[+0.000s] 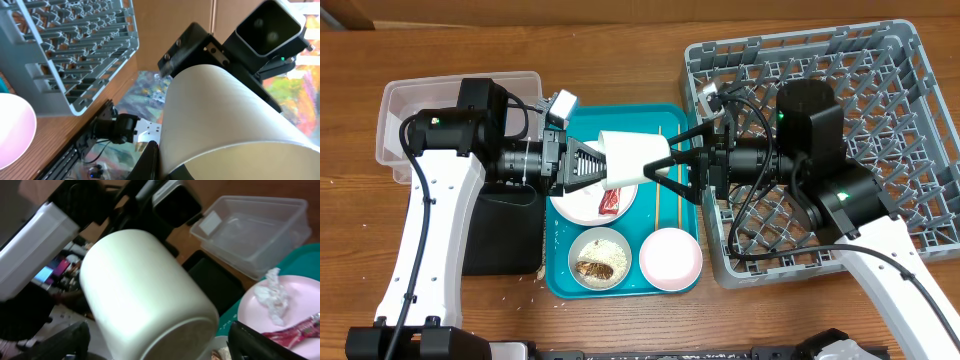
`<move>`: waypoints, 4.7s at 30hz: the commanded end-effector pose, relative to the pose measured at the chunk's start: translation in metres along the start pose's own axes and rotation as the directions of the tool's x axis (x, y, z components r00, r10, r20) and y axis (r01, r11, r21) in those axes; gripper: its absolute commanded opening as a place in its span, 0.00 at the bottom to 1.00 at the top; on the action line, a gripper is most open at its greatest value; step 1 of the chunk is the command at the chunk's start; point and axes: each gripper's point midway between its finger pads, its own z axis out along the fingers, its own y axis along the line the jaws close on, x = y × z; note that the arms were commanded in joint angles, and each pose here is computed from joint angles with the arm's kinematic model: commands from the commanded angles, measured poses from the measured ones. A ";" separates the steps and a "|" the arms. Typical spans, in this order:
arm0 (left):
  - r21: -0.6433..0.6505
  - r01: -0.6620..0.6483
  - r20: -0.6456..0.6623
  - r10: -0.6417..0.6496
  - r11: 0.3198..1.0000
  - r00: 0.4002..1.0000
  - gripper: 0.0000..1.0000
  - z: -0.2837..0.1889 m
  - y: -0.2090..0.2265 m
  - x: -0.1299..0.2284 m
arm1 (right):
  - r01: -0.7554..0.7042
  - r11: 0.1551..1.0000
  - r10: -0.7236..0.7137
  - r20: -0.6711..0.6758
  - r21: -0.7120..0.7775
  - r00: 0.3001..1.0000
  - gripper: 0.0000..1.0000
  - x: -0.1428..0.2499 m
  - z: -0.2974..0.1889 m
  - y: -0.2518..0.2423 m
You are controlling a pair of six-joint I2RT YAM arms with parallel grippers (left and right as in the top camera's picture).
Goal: Sort waste into correct bins and load items into the dishwasher
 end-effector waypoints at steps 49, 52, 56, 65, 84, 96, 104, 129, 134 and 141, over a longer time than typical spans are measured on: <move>-0.477 0.009 0.039 0.010 0.879 0.999 1.00 -0.031 0.081 -0.009 | -0.261 0.091 0.653 0.141 0.961 0.744 0.82 0.164 -0.119 -0.171; -0.494 -0.027 -0.005 0.028 0.869 1.000 0.97 -0.023 0.083 -0.004 | -0.294 0.130 0.627 0.152 0.947 0.764 1.00 0.147 -0.115 -0.163; -0.620 -0.044 -0.073 -0.001 0.783 0.997 0.85 -0.015 0.100 0.009 | -0.364 0.240 0.508 0.203 0.900 0.837 1.00 0.094 -0.113 -0.137; -0.952 0.070 0.037 -0.113 0.299 0.993 0.68 0.004 0.189 0.044 | -0.416 0.420 0.340 0.286 0.806 0.896 1.00 0.036 -0.113 -0.093; -0.902 0.323 0.234 -0.306 0.287 0.923 0.34 0.049 0.283 0.071 | -0.414 0.399 0.381 0.262 0.818 0.887 0.99 0.047 -0.111 -0.098; -0.869 0.204 0.089 -0.263 0.450 0.961 0.04 0.054 0.225 0.059 | -0.412 0.400 0.380 0.261 0.819 0.887 0.99 0.047 -0.111 -0.098; -0.607 0.148 0.152 -0.068 0.781 0.986 0.04 -0.030 0.150 0.000 | -0.411 0.398 0.383 0.259 0.820 0.887 0.99 0.047 -0.111 -0.098; 0.130 0.261 0.558 -0.288 0.957 0.778 0.04 -0.198 0.180 -0.019 | -0.409 0.381 0.407 0.247 0.829 0.879 0.99 0.055 -0.113 -0.097; 0.090 0.239 0.564 -0.248 0.967 0.788 0.04 -0.200 0.188 -0.021 | -0.412 0.389 0.412 0.244 0.824 0.878 0.99 0.056 -0.112 -0.096; 0.016 0.253 0.507 -0.225 0.967 0.832 0.04 -0.187 0.171 -0.004 | -0.411 0.388 0.412 0.244 0.825 0.878 1.00 0.056 -0.112 -0.096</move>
